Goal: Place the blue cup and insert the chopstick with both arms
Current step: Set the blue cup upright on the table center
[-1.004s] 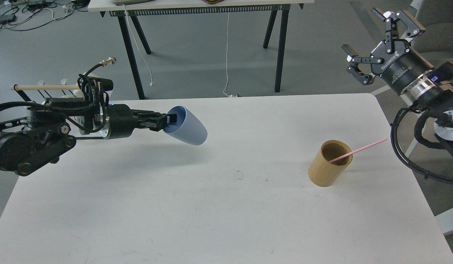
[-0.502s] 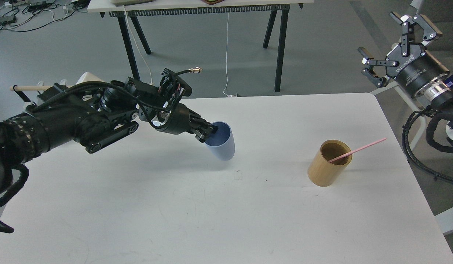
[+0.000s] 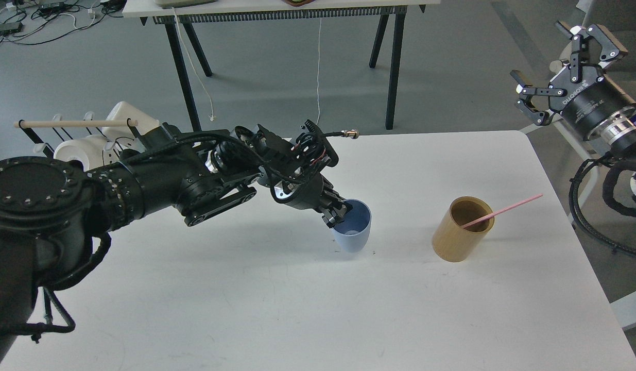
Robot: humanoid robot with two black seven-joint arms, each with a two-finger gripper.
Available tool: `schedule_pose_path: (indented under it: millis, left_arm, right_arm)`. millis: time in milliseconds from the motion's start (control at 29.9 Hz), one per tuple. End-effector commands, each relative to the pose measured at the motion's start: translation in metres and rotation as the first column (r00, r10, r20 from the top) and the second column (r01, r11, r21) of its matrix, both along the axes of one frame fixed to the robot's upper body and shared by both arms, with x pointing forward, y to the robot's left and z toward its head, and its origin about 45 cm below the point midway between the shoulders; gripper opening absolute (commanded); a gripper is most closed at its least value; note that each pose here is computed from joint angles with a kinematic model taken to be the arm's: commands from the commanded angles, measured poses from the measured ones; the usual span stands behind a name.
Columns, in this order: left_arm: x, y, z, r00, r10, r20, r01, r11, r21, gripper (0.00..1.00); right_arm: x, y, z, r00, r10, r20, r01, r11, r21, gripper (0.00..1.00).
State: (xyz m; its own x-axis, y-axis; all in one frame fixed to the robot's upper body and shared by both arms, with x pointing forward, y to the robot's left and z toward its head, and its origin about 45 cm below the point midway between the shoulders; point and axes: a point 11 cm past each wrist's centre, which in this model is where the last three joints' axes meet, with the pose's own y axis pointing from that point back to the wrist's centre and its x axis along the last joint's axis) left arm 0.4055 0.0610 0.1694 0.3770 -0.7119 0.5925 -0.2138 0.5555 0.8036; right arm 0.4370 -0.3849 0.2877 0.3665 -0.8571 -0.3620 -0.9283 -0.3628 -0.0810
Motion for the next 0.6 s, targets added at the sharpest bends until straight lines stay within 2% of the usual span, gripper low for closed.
schedule_pose_path:
  millis: [0,401,569]
  left_arm:
    - [0.001,0.002,-0.002,1.0,0.004,0.002,-0.004,1.0,0.011,0.0]
    - [-0.003,0.007,-0.012,1.0,0.014,-0.021,-0.013,0.999,0.033,0.02]
    - [-0.006,0.004,-0.011,0.999,0.02,-0.046,-0.019,0.999,0.025,0.09]
  right_arm:
    - [0.0,0.0,0.0,1.0,0.0,-0.002,0.0,1.0,-0.002,0.96]
    - [0.0,0.004,-0.005,1.0,0.008,-0.01,-0.008,1.0,0.006,0.96]
    - [-0.001,0.005,-0.006,1.0,0.01,-0.013,-0.01,1.0,0.003,0.96]
